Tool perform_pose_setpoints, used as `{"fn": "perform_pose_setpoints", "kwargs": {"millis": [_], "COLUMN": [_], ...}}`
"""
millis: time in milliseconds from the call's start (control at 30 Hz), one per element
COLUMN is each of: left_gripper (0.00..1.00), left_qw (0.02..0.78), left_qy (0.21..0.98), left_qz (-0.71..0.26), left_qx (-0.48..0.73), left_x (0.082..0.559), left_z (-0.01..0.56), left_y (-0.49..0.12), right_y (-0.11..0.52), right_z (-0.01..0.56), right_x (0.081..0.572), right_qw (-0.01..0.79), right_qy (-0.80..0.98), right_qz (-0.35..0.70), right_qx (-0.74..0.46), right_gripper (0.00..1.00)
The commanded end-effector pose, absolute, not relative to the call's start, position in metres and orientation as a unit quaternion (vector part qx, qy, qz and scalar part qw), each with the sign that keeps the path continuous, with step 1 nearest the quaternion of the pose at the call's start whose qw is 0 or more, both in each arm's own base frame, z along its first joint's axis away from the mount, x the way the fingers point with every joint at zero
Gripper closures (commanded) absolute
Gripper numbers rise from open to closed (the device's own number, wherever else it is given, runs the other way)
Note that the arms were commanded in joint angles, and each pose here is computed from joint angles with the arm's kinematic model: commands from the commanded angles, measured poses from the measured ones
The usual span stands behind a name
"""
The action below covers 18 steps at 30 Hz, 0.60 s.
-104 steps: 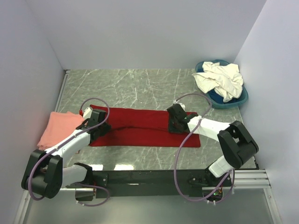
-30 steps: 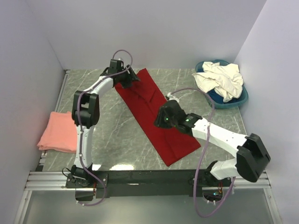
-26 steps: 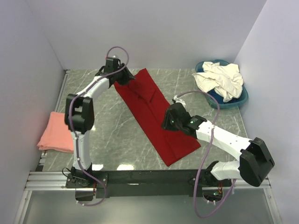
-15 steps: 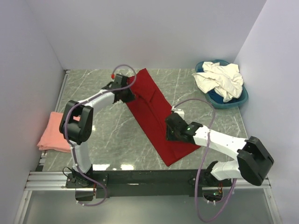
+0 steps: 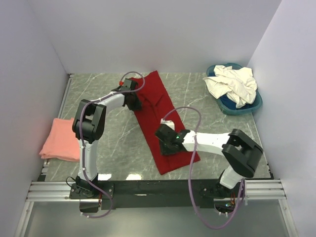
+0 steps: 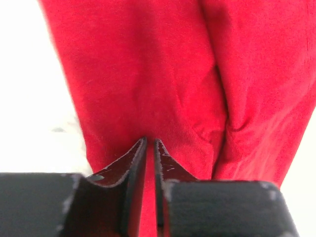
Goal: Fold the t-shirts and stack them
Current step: Fold the tshirt
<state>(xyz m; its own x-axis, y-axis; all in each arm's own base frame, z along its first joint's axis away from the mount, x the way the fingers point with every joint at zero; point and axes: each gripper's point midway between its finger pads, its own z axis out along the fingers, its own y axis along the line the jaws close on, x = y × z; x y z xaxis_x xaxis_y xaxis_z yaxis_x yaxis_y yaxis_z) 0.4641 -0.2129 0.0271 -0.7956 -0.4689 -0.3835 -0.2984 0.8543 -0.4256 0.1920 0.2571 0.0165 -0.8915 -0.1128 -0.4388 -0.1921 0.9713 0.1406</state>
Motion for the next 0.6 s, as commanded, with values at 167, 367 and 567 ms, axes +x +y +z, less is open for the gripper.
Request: {"fn": "perform_pose_setpoints", "kwargs": {"millis": [167,367,567], "left_gripper": [0.64,0.48,0.50], "left_qw": [0.261,0.325,0.353], "left_qy": [0.927,0.908,0.880], "left_qz": [-0.122,-0.184,-0.235], "left_qx": [-0.238,-0.192,-0.214], "left_x": [0.519,0.552,0.515], "left_z": [0.033,0.106,0.163], "left_y": [-0.132,-0.141,-0.147], "right_y": [0.386,0.421,0.379], "right_z": [0.057,0.104,0.134], "right_x": [0.196,0.222,0.239], "right_qw": [0.163,0.202,0.278], "right_qy": [0.940,0.922,0.922], "right_qz": [0.285,0.313,0.254], "right_qx": [-0.090,-0.102,-0.086], "right_gripper": [0.56,0.56,0.56]}}
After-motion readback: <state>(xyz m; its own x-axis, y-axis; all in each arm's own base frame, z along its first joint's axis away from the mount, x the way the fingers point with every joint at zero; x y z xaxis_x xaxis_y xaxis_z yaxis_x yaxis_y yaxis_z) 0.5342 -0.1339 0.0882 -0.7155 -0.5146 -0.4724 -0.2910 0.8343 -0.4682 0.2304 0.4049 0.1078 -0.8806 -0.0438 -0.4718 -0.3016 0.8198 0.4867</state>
